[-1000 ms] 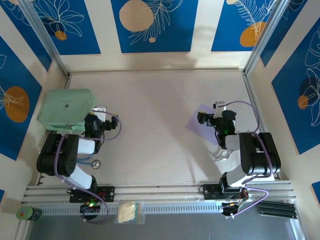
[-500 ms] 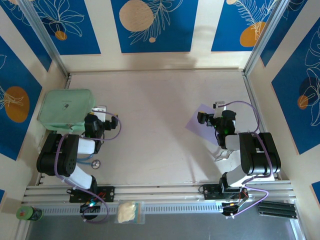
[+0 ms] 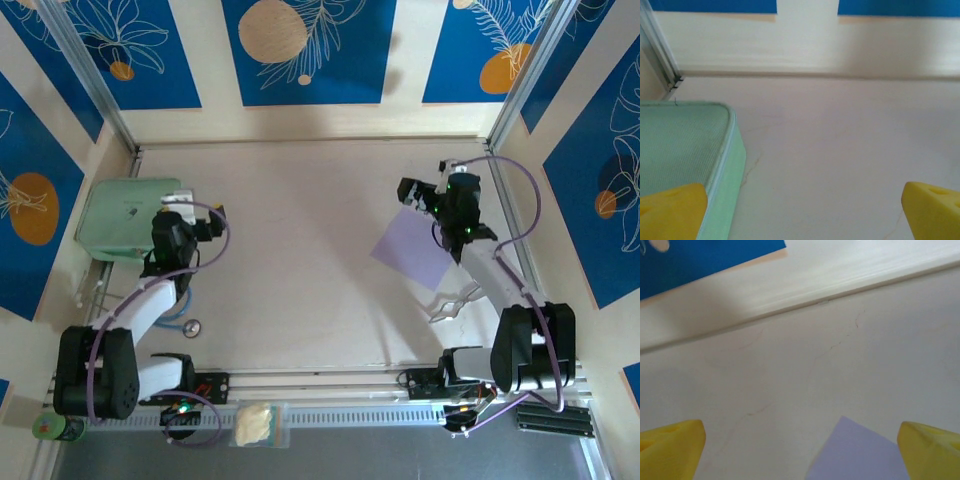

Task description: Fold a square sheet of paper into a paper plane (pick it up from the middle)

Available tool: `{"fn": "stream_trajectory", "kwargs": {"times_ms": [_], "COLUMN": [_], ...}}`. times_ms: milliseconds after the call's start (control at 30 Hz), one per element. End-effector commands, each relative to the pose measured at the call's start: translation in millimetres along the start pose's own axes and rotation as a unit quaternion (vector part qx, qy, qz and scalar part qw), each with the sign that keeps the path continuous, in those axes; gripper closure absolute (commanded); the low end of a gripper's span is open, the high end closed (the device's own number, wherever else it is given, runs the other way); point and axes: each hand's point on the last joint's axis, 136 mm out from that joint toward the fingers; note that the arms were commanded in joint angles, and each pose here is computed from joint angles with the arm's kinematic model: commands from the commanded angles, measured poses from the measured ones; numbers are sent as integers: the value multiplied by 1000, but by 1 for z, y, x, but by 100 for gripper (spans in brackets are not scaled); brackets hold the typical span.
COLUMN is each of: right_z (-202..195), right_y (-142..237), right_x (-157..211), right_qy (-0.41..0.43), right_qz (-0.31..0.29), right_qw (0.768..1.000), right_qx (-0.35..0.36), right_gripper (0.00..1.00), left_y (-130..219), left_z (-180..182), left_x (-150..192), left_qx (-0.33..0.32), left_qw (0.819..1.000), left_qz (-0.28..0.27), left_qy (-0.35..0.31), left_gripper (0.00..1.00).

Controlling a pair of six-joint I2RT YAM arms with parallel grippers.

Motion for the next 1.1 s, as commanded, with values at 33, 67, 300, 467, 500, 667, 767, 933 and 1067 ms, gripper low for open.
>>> {"fn": "stream_trajectory", "kwargs": {"times_ms": [33, 67, 300, 467, 500, 667, 767, 933, 1067], "right_z": [-20, -21, -28, -32, -33, -33, -25, -12, -5], "right_y": [-7, -9, -33, -48, -51, -62, -69, -76, -80], "right_x": [62, 65, 103, 125, 129, 140, 146, 162, 179], "right_qy": [-115, -129, -214, -243, -245, -239, -207, -177, -164], "right_qz": [162, 174, 250, 289, 296, 319, 332, 365, 390], "right_qw": [977, 973, 941, 922, 919, 913, 917, 911, 901], "right_qx": [76, 79, 82, 85, 87, 82, 73, 75, 93], "right_gripper": [1, 1, 1, 0, 0, 1, 2, 2, 2], "left_y": [10, 11, 13, 9, 8, 5, 5, 3, 1], "left_z": [-3, -7, -39, -52, -54, -62, -70, -70, -70], "left_x": [8, 8, 9, 17, 19, 24, 25, 30, 33], "left_qx": [-1, 8, 98, 131, 134, 155, 181, 178, 175], "left_qw": [991, 990, 976, 967, 966, 960, 954, 953, 951], "left_qz": [94, 100, 110, 129, 133, 148, 150, 160, 168], "left_qy": [94, 104, 157, 174, 177, 183, 184, 187, 191], "left_gripper": [1, 1, 1, 1, 0, 1, 1, 1, 1]}}
Point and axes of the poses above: each hand's point on the last joint's axis, 136 mm out from that joint toward the fingers, its own y axis back along the fingers, its own z axis along the line the jaws close on, x = y × z, and after that the axes turned 3 degrees about -y, right-handed
